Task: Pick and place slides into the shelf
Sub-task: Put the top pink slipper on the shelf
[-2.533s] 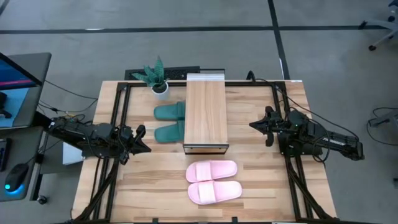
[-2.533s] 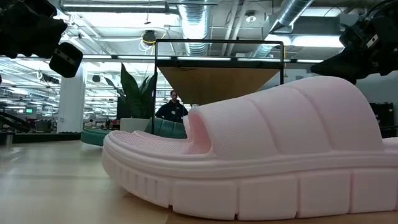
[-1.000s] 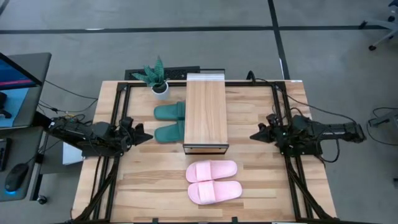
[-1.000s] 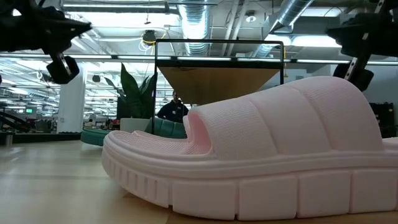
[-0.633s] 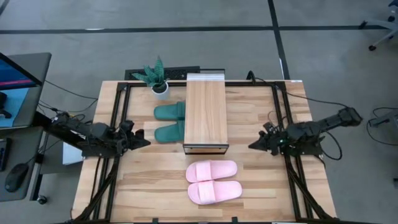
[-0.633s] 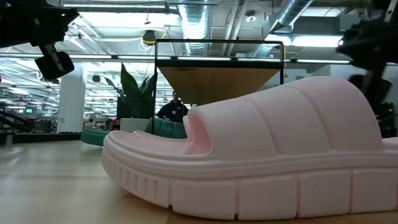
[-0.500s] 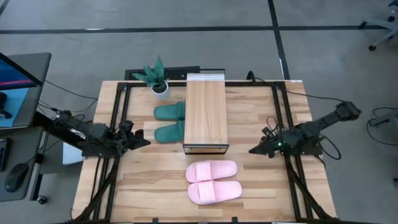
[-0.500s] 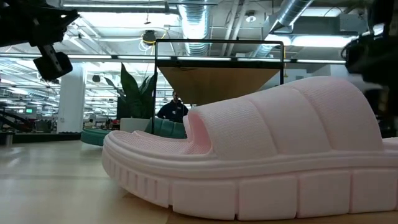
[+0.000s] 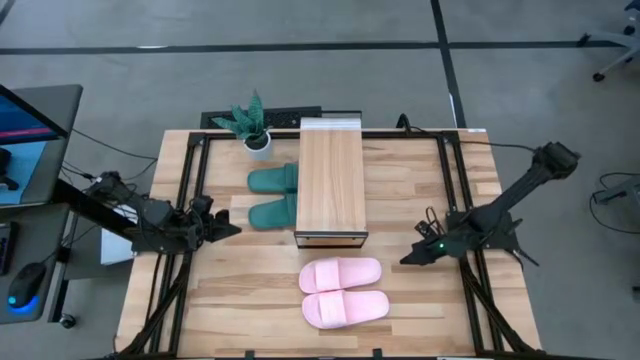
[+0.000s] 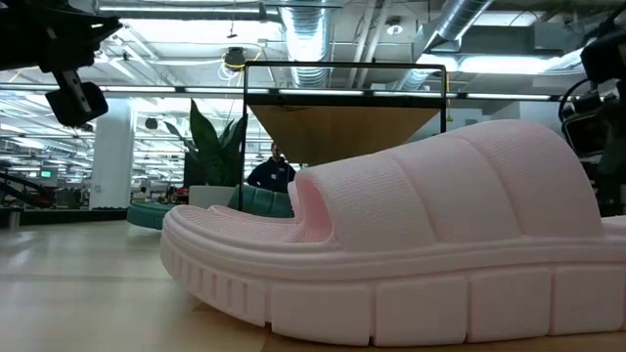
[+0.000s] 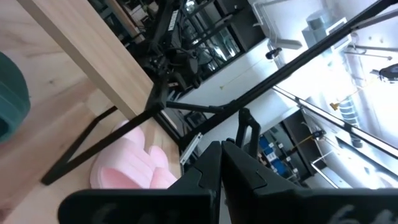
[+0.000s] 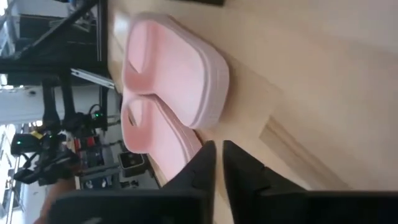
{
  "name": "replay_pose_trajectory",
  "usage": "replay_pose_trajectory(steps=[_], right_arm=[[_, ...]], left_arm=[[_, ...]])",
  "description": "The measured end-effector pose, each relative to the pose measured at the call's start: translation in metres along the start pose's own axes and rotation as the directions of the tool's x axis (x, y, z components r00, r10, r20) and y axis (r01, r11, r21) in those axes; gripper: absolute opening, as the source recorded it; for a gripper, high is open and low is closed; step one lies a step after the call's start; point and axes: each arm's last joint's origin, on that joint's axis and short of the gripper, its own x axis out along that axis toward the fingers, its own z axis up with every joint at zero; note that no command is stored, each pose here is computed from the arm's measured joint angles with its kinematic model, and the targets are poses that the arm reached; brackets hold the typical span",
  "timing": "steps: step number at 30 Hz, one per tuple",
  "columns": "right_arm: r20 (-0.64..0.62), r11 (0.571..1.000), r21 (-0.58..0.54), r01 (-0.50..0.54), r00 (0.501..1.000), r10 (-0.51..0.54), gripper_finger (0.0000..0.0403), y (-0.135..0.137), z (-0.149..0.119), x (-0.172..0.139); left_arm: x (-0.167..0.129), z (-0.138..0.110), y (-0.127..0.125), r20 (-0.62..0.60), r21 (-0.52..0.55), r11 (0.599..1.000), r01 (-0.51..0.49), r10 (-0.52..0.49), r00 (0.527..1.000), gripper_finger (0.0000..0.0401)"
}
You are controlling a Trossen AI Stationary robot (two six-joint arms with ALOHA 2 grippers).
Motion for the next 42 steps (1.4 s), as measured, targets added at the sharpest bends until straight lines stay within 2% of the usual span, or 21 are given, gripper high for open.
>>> replay_pose_trajectory(steps=[10, 20, 23, 29, 42], right_arm=[[0.014, 0.998, 0.053, -0.037, 0.999, 0.037, 0.0148, 0.003, -0.004, 0.027], [0.029, 0.995, 0.053, 0.082, 0.996, -0.084, 0.0219, 0.017, -0.012, 0.063], [0.041, 0.992, 0.057, 0.110, 0.993, -0.112, 0.0227, 0.019, -0.011, 0.073], [0.064, 0.992, 0.080, 0.100, 0.992, -0.105, 0.0229, 0.023, -0.007, 0.087], [0.095, 0.988, 0.100, 0.121, 0.987, -0.131, 0.0209, 0.024, 0.001, 0.093]], left_arm=[[-0.001, -0.002, -0.001, -0.013, -0.008, 1.000, 0.002, -0.002, 1.000, 0.0000], [-0.002, -0.004, -0.003, -0.036, -0.013, 1.000, 0.016, -0.017, 0.999, 0.0000], [-0.002, -0.005, -0.003, -0.040, -0.014, 1.000, 0.019, -0.020, 0.999, 0.0000], [-0.002, -0.006, -0.003, -0.055, -0.017, 1.000, 0.017, -0.018, 0.998, 0.0000], [-0.003, -0.010, 0.003, -0.093, -0.024, 0.999, -0.041, 0.038, 0.995, 0.0000]])
